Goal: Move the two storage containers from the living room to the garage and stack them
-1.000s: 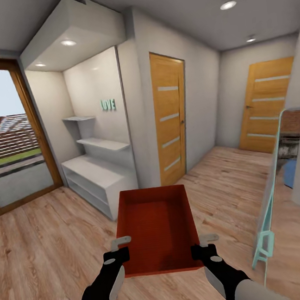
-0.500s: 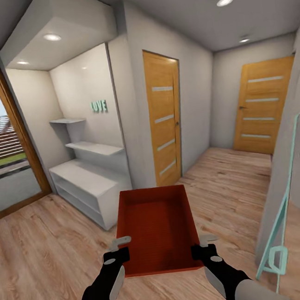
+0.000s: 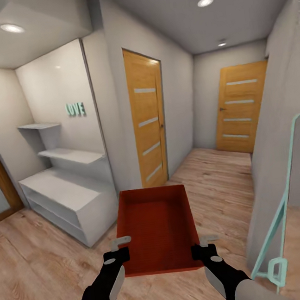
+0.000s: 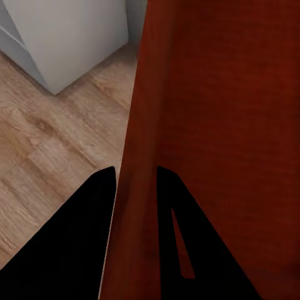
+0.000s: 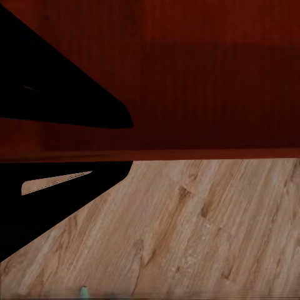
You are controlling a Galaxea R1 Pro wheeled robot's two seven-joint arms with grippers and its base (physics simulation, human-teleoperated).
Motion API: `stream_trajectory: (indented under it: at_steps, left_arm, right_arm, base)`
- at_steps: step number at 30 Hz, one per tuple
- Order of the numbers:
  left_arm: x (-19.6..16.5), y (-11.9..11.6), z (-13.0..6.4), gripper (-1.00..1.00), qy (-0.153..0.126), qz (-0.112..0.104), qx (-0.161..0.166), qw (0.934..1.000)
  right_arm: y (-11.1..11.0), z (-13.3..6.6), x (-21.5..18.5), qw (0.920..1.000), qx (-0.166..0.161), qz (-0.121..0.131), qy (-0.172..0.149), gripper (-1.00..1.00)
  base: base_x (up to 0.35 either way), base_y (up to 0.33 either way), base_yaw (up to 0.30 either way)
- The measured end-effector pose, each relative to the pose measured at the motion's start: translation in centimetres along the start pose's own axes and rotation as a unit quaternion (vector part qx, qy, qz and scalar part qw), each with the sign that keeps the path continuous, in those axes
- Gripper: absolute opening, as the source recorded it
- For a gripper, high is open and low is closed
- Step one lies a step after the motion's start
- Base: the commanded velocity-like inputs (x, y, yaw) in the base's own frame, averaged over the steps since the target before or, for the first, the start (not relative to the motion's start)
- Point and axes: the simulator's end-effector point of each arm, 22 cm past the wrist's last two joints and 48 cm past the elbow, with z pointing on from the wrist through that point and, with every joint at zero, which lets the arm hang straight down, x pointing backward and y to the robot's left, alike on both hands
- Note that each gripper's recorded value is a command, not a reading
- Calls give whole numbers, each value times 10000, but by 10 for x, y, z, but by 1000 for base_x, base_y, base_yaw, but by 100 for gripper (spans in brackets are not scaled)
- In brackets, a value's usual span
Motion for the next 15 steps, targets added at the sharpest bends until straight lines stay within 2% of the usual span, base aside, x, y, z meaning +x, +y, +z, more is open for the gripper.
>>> stream_trajectory:
  at_steps: [7, 15]
  left_arm:
    - [0, 0, 0, -100, 4, -4, -2, 10000]
    - [0, 0, 0, -100, -1, 1, -1, 10000]
  right_arm:
    - [0, 0, 0, 10000, -1, -4, 4, -100]
    - [0, 0, 0, 10000, 1, 0, 0, -100]
  base:
    - [322, 71, -222]
    - [322, 71, -21]
